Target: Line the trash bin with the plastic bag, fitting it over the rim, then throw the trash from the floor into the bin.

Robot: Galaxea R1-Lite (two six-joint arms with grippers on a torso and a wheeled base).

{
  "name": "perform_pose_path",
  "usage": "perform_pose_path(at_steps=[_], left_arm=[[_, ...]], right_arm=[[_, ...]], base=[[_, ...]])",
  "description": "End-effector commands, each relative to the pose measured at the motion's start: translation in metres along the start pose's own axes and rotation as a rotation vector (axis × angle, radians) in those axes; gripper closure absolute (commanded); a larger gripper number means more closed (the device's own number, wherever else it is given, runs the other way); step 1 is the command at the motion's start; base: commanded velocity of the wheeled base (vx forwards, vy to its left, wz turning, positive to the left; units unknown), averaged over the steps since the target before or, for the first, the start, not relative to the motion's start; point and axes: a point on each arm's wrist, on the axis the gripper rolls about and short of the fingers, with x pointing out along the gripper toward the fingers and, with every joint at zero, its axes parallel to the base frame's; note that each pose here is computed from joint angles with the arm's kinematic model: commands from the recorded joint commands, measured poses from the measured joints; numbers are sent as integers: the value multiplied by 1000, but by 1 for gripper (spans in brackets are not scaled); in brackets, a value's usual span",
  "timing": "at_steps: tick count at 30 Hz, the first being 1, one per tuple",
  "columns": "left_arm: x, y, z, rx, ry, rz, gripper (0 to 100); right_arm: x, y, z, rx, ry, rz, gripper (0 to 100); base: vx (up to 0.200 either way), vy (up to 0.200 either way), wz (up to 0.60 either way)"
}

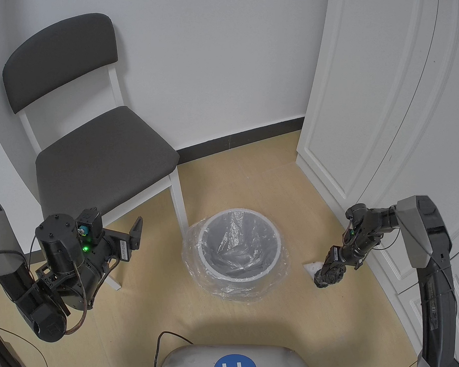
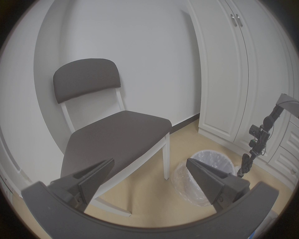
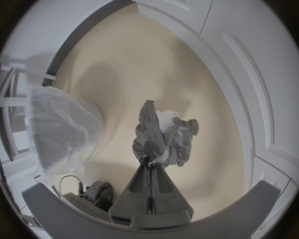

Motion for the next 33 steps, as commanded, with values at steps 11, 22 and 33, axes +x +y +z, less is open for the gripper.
perform_pose_path(at_steps=[11, 22, 33], left_arm=[[-15, 1, 40, 38, -172, -92, 0], [-9, -11, 47, 4, -210, -133, 0], [-23, -6, 60, -56, -256, -139, 0]], right_arm=[[-203, 15, -59, -4, -393, 114, 100], [-302, 75, -80, -144, -774, 256, 100], [-295, 158, -88, -222, -865, 429, 100]], base=[[0, 0, 0], [0, 0, 0], [0, 0, 0]])
